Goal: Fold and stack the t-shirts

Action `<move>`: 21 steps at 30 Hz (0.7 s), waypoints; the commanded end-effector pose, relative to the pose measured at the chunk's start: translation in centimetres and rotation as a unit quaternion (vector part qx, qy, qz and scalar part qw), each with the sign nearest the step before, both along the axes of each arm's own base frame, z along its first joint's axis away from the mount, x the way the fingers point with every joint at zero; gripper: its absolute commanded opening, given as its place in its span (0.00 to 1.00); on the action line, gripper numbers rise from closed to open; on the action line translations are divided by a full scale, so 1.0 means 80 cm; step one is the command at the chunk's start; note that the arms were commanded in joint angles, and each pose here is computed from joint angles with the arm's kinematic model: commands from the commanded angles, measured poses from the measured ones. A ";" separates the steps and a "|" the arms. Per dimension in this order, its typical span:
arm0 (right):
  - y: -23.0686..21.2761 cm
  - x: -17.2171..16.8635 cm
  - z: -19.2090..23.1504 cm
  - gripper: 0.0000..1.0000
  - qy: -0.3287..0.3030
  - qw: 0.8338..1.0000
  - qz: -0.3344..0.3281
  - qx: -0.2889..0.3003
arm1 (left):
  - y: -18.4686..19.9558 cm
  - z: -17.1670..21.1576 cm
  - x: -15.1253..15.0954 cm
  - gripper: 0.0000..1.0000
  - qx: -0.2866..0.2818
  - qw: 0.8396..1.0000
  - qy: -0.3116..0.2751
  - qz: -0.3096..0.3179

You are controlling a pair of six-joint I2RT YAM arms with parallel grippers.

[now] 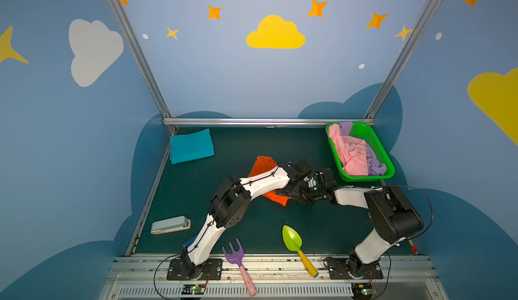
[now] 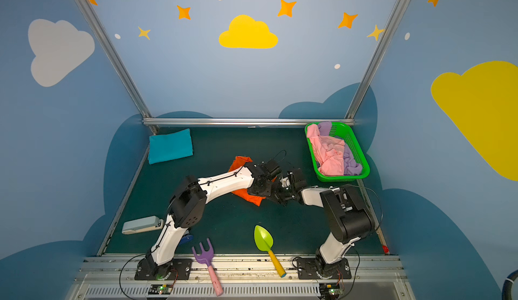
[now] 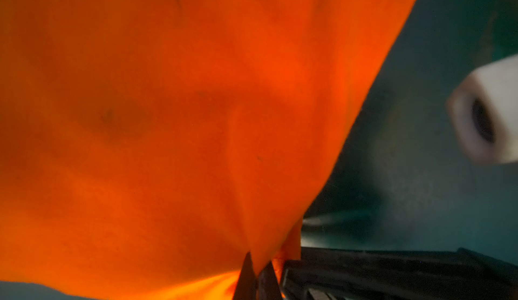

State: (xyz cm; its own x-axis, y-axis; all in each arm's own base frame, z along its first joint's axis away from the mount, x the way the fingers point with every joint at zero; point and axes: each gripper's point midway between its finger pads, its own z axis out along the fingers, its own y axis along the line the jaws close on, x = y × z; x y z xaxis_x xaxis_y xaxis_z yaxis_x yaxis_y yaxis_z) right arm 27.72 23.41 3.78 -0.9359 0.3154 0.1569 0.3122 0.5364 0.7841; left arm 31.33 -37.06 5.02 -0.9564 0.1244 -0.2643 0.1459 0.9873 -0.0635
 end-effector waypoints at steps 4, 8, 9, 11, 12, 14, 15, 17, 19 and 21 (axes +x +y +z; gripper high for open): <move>0.002 -0.004 -0.009 0.00 0.011 1.000 0.004 0.005 | -0.002 0.027 -0.001 0.04 -0.025 1.000 -0.007 0.006; 0.008 -0.002 -0.010 0.00 0.013 1.000 0.000 0.022 | -0.009 0.039 -0.002 0.04 -0.046 0.999 -0.004 0.005; 0.010 -0.001 -0.008 0.00 0.012 1.000 -0.001 0.027 | -0.011 0.041 -0.003 0.04 -0.049 0.999 -0.003 0.005; 0.013 0.002 -0.003 0.00 0.006 0.999 -0.004 0.037 | -0.014 0.044 -0.005 0.04 -0.055 0.998 -0.001 0.005; 0.016 0.004 0.000 0.00 0.004 0.999 -0.004 0.043 | -0.014 0.044 -0.004 0.04 -0.057 0.998 0.000 0.006; 0.021 0.006 0.006 0.00 0.000 0.998 -0.005 0.057 | -0.014 0.042 -0.007 0.04 -0.059 0.998 0.005 0.007; 0.024 0.007 0.008 0.00 0.000 0.998 -0.006 0.064 | -0.014 0.040 -0.007 0.04 -0.059 0.998 0.007 0.008; 0.028 0.010 0.011 0.00 -0.001 0.997 -0.009 0.077 | -0.014 0.038 -0.008 0.04 -0.059 0.998 0.010 0.010; 0.033 0.010 0.011 0.00 0.002 0.996 -0.011 0.089 | -0.013 0.035 -0.010 0.04 -0.057 0.998 0.013 0.011; 0.036 0.009 0.008 0.00 0.007 0.995 -0.013 0.094 | -0.012 0.034 -0.010 0.04 -0.056 0.998 0.013 0.012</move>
State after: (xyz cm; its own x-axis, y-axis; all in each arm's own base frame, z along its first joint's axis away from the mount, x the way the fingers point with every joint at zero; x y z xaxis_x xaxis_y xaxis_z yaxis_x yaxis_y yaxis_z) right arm 28.49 25.51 4.15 -0.9256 0.3161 0.2082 0.3325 0.4160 0.8464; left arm 30.88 -38.00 6.81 -0.9639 0.0868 -0.2519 0.1278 0.9802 -0.1514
